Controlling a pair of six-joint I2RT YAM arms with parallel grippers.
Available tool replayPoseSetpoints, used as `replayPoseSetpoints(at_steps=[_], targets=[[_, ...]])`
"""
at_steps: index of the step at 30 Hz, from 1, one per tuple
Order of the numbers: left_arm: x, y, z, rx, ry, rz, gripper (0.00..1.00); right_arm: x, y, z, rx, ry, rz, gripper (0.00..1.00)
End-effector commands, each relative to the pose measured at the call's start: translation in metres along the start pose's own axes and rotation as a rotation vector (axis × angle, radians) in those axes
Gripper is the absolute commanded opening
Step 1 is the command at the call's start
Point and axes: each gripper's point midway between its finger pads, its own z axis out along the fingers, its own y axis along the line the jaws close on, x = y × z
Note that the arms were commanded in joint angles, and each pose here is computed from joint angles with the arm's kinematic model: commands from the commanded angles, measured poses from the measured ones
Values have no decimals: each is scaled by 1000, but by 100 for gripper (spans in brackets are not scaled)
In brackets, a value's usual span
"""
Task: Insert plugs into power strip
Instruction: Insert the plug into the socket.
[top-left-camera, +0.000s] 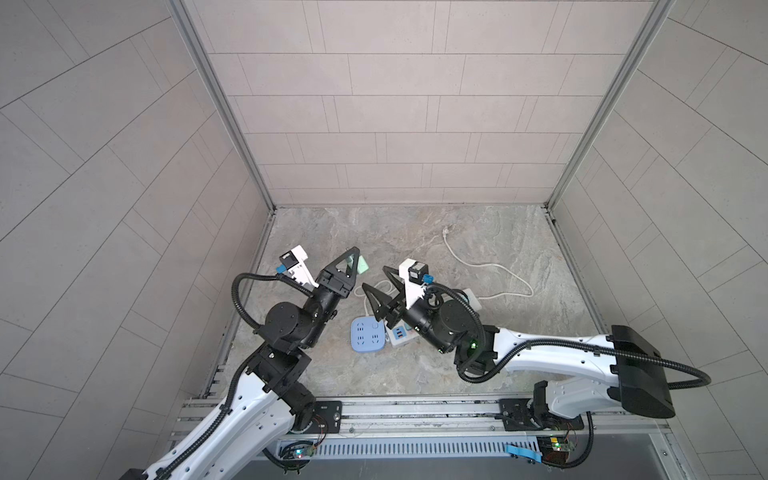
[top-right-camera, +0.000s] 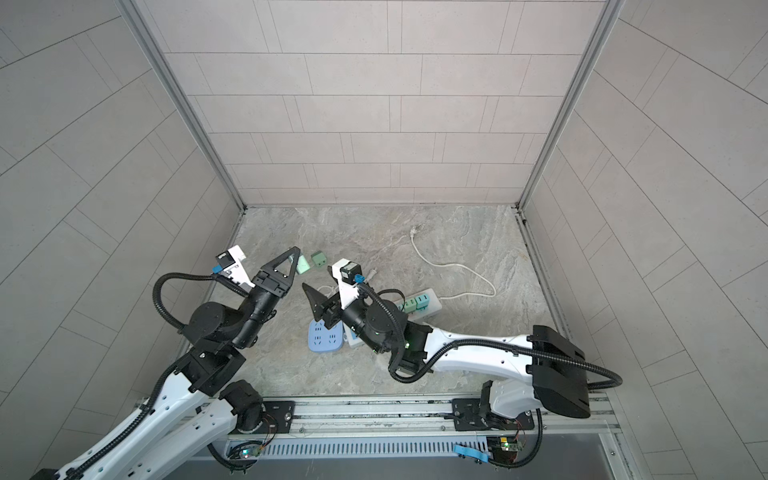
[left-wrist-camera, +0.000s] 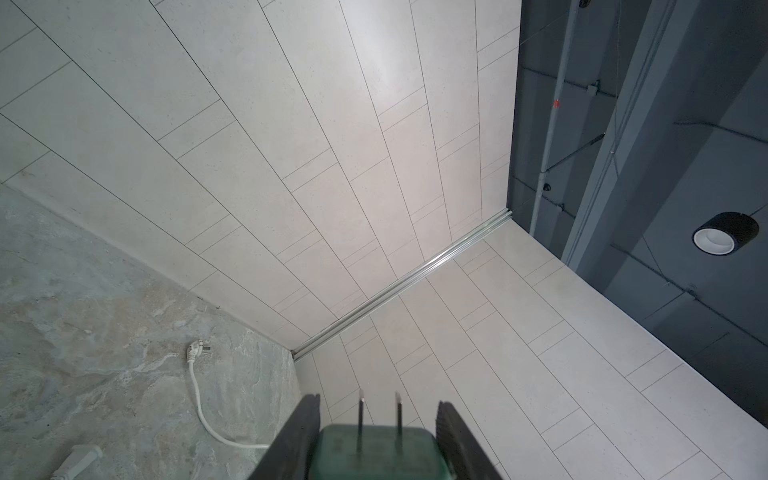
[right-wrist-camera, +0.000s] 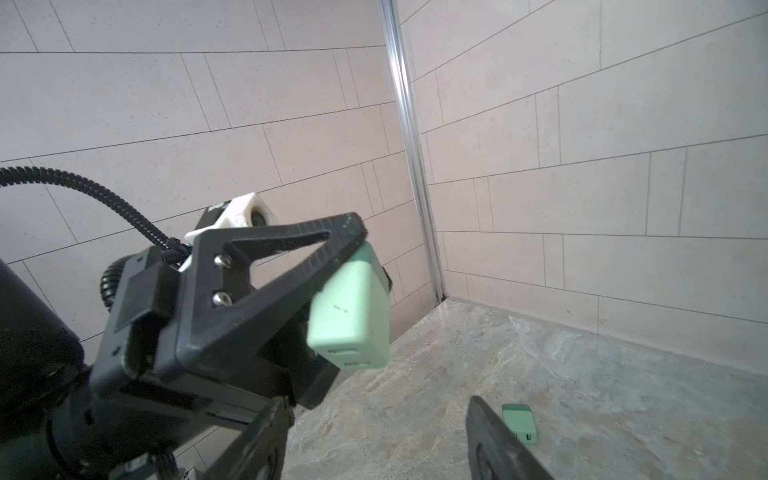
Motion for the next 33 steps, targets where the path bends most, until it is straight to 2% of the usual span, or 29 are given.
replayPoseSetpoints(at_steps=[1,8,14,21,26,27,28,29,31,32,33], targets=[[-6,-5,-7,20,-26,-61,10,-8,9,14,-8,-32,-71,69],[-8,-6,-21,44,-30,-121,10,-5,9,38,33,-38,-179,68],[-8,-2,-24,29,-28,-132,10,-5,19,53,7,-54,-213,45],[-10,7,-29,9,-57,-158,10,-1,21,53,-10,-74,-235,26],[-12,11,-33,2,-76,-174,11,5,25,52,-39,-67,-249,5],[-11,11,-32,1,-72,-174,16,6,25,52,-42,-62,-252,0],[-12,11,-32,0,-73,-175,27,8,25,51,-46,-53,-265,0],[-12,12,-33,-4,-77,-175,47,8,25,50,-48,-39,-278,0],[-17,9,-35,-6,-89,-135,94,13,21,43,-46,15,-309,0],[-19,7,-39,-21,-83,-67,100,13,18,37,-40,49,-336,0],[-22,7,-45,-63,-70,12,100,13,12,32,-18,90,-367,0]])
